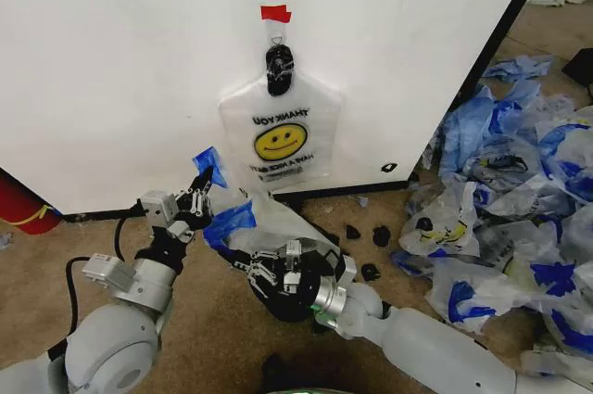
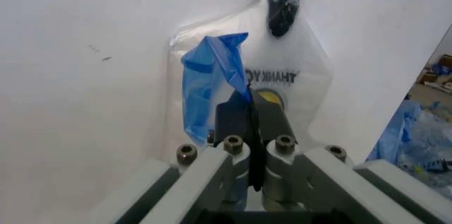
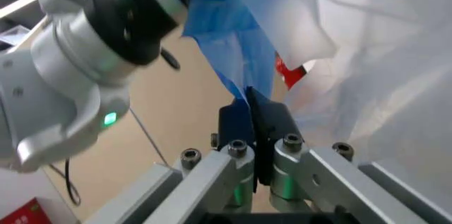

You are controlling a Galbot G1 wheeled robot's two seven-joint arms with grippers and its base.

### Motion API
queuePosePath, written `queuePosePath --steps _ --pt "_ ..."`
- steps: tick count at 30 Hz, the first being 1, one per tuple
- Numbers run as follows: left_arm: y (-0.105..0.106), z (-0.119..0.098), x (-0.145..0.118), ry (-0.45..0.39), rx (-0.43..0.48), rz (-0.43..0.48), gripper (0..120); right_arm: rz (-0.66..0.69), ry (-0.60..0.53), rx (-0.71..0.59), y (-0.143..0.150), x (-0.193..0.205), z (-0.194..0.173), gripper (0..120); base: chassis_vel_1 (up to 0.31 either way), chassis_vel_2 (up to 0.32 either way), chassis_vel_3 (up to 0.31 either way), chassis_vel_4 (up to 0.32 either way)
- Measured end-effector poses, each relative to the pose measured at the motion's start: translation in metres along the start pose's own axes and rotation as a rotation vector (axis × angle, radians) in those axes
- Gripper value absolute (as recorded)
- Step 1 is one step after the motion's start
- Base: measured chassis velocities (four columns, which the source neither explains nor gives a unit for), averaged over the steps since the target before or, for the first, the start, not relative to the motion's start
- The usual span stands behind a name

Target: Pick up the garbage bag from the wall and place it over the trash bin.

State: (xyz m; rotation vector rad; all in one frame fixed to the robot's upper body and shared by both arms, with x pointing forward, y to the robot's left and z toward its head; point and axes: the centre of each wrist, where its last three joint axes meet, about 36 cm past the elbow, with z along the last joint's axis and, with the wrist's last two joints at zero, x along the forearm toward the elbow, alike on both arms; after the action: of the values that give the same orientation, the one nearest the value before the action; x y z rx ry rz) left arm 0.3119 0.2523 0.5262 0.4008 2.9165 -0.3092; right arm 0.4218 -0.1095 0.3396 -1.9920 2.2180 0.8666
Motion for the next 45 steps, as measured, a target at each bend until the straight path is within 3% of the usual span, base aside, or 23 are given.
queuePosePath --steps 18,36,45 --pt "0.002 0.008 0.0 0.016 -0.001 -0.005 0 0.093 -0.072 -0.011 0.028 0.058 -0.029 0 0.0 0.0 0.0 0.0" --pt "-0.001 0.016 0.008 0.028 0.003 -0.017 0 0.11 -0.176 -0.009 0.04 0.07 -0.054 0 0.0 0.0 0.0 0.0" --pt "-0.002 0.033 0.02 0.047 -0.002 -0.03 0 0.114 -0.242 -0.024 0.052 0.074 -0.065 0 0.0 0.0 0.0 0.0"
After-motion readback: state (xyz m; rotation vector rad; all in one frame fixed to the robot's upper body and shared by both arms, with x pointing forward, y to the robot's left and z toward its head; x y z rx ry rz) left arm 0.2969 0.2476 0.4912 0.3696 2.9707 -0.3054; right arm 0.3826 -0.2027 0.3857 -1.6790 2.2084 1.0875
